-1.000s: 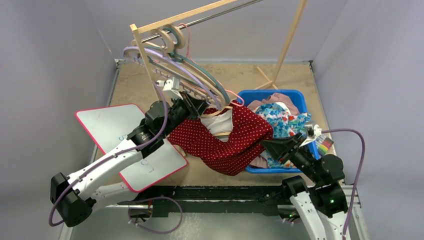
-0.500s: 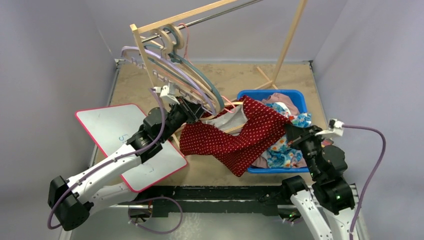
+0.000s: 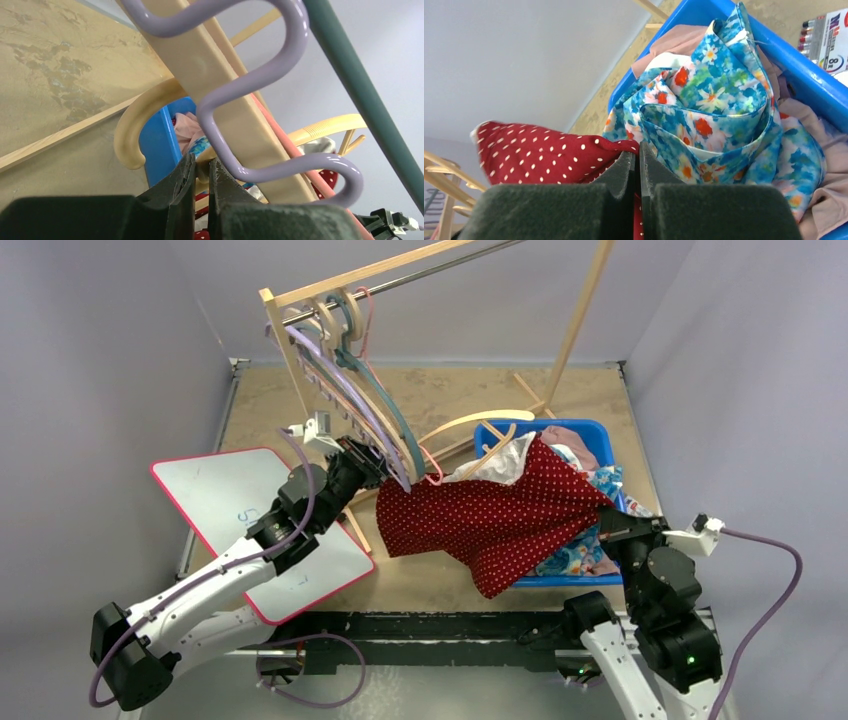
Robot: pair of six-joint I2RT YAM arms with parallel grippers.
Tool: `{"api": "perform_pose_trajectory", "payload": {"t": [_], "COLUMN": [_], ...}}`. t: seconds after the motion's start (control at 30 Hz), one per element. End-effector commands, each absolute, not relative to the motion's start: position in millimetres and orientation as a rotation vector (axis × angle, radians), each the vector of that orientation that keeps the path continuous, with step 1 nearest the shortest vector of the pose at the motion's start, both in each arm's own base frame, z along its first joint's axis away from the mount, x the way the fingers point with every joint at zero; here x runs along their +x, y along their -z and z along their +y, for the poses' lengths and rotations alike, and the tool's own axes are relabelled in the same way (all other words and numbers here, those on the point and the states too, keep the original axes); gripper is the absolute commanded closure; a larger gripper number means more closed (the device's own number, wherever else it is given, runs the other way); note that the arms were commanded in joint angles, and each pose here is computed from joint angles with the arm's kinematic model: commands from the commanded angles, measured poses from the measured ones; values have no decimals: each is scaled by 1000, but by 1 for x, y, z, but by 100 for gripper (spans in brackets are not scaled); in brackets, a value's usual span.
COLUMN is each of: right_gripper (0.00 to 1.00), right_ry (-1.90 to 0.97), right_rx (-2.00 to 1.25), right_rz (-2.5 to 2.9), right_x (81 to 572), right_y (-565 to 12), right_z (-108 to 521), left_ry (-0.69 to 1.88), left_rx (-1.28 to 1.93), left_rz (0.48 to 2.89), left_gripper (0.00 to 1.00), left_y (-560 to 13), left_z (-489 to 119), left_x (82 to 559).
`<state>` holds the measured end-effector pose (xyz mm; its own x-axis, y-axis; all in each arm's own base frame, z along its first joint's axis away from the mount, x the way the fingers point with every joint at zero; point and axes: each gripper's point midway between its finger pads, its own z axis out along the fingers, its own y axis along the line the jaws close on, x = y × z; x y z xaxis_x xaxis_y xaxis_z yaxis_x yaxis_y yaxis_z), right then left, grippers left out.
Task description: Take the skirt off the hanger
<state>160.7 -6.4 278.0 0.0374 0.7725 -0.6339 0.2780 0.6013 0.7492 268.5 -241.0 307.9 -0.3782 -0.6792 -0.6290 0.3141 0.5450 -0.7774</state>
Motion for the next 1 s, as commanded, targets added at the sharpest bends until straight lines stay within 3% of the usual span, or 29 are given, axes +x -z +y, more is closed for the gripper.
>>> {"api": "perform_pose_trajectory", "payload": {"t": [0.0, 0.1, 0.27, 0.53, 0.67, 0.97], "right_gripper": [100, 100, 100, 100, 100, 100], "right_ry": [-465, -475, -697, -1020, -1107, -974], "right_rx": [1083, 966, 307, -155, -215, -66], "right_rz": [1338, 1322, 1438, 1653, 1674, 1606], "right_x": [151, 154, 180, 210, 223, 253], "right_y": [-295, -310, -338, -291, -285, -315], "right_z": [-35, -30, 66, 164, 182, 162], "left_ry": [1014, 1048, 1332, 1573, 1658, 1735], "left_rx": [-342, -348, -305, -206, -186, -127], "left_rz": [1583, 1566, 1478, 1366, 1300, 1171], "left_gripper": [100, 100, 100, 100, 100, 100], "left_y": [-318, -323, -354, -388, -401, -433], "left_z": [-226, -229, -258, -283, -282, -269], "left_x": [279, 279, 268, 251, 240, 215]}}
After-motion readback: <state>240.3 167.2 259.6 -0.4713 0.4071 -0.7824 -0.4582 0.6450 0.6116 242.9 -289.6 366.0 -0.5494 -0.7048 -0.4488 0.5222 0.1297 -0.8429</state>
